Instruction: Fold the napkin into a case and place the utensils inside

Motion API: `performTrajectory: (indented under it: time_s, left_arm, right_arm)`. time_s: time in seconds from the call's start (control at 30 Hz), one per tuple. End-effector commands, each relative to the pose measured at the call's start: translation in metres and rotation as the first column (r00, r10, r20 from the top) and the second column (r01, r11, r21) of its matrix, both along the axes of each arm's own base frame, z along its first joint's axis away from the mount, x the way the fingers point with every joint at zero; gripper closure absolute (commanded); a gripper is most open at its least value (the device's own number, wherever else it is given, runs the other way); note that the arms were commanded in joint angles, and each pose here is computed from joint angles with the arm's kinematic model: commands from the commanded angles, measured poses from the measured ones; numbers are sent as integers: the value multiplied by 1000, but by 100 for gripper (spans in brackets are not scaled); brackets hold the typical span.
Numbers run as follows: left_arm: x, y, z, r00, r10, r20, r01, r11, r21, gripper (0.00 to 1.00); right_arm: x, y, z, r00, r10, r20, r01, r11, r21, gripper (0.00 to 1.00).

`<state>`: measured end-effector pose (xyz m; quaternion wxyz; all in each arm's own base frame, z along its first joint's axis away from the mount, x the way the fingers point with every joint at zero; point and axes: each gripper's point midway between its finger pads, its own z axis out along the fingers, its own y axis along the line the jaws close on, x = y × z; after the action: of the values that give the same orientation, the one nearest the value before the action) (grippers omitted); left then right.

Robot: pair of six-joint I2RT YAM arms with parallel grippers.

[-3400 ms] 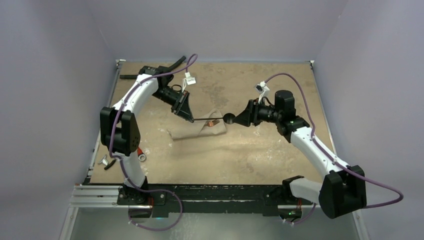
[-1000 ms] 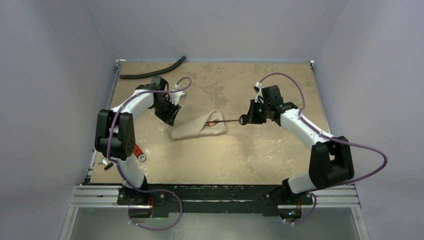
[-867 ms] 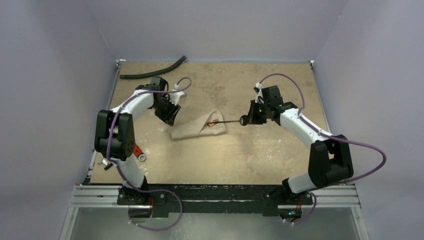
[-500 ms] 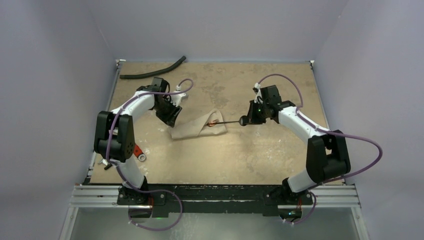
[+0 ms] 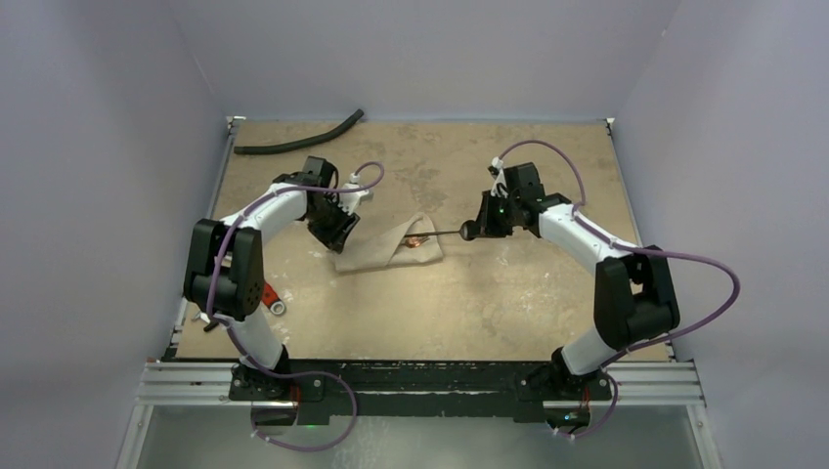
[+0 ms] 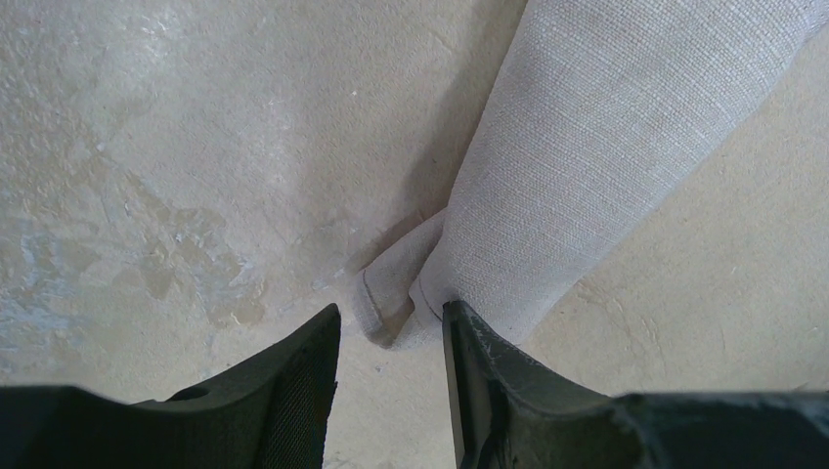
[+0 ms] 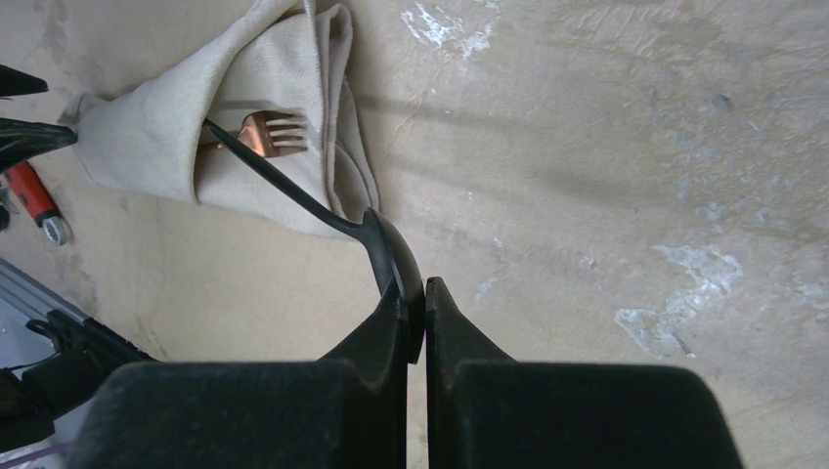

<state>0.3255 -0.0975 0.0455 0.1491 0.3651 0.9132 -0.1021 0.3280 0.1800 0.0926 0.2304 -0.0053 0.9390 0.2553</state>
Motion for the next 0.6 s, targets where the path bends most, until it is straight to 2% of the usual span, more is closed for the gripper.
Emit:
performTrajectory:
  time_s: [0.0,0.2,0.37,0.57]
  left_arm:
    - [4,0,15,998,-8,60,8,1000,3,58]
    - [0,1,13,999,-15,47,15,1000,6,60]
    - [-8,2,2,1000,-22,13,22,1000,12,70]
    - [-10,3,-2,1000,-24,6,24,1000,16,74]
  right_arm:
    - [11,25,21,997,41,57,-45,997,70,100]
    - [10,45,19,995,86,49,-89,993,80,100]
    - [10,54,15,993,113,37,-116,990,84,100]
    - [13,65,13,990,139,34,-142,985,99,100]
